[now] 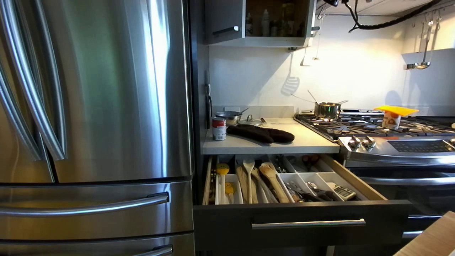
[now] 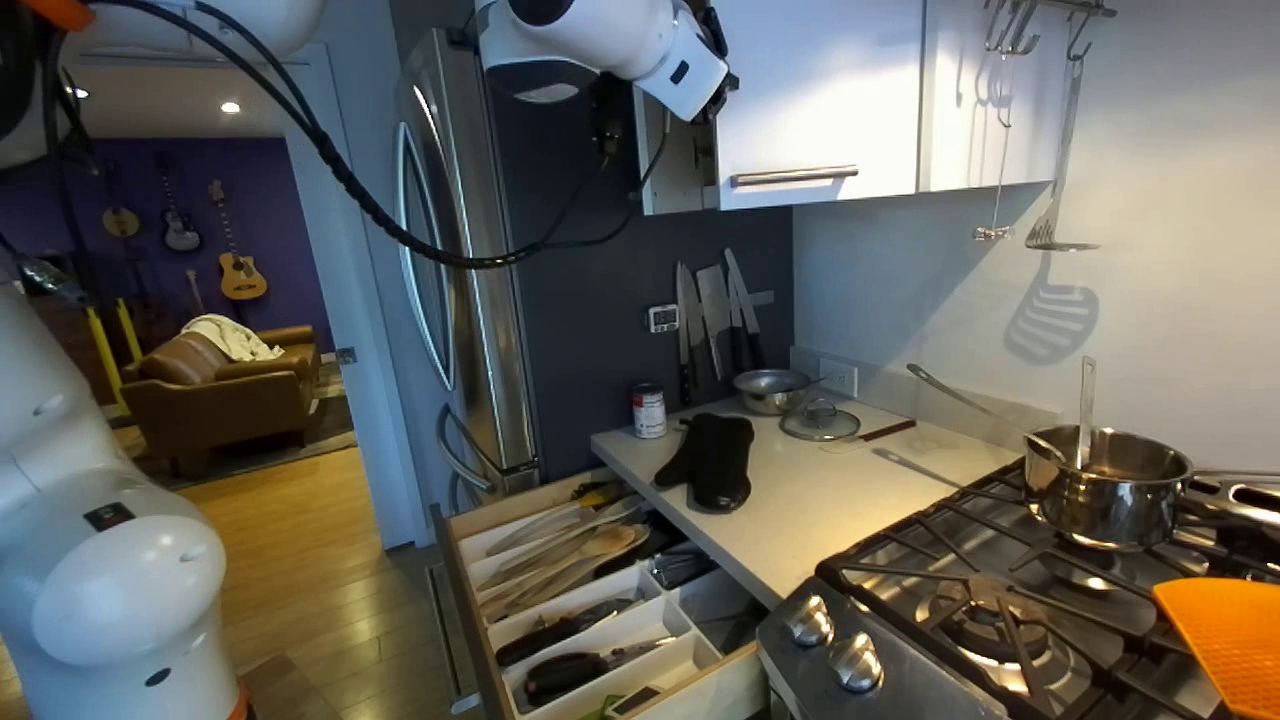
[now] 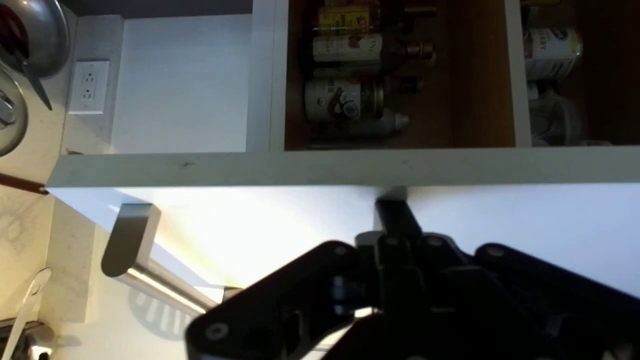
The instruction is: Close the doors of the upper cabinet on the left
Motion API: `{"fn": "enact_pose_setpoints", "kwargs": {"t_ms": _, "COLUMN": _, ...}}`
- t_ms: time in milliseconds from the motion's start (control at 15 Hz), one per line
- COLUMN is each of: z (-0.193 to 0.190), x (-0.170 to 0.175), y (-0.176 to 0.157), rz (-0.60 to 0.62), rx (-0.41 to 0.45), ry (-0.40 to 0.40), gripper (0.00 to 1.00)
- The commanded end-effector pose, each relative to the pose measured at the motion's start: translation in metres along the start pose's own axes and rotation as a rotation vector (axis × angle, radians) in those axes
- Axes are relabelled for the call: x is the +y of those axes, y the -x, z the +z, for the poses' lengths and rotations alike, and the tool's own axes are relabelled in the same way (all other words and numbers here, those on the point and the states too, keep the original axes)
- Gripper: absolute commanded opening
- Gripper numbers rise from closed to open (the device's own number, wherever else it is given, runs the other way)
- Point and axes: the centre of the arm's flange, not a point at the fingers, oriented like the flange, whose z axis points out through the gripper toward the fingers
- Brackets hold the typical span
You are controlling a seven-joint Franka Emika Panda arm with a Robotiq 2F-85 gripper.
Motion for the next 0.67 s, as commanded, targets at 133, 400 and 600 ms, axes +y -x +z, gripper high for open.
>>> {"fn": "enact_pose_setpoints", "kwargs": {"t_ms": 133, "z": 0.056, "x": 0.006, "y": 0.009, "rz": -0.007, "rx": 0.014, "ry": -0.067, "gripper": 0.00}}
{"fn": "enact_pose_setpoints", "kwargs": {"t_ms": 400, "z": 0.091, "x": 0.006, "y": 0.021, "rz": -0.015, "rx": -0.002, "ry": -0.077, "gripper": 0.00}}
{"fn": "enact_pose_setpoints", "kwargs": {"t_ms": 600, "z": 0.114, "x": 0.006, "y": 0.031, "rz": -0.023, "rx": -0.014, "ry": -0.077, "gripper": 0.00}}
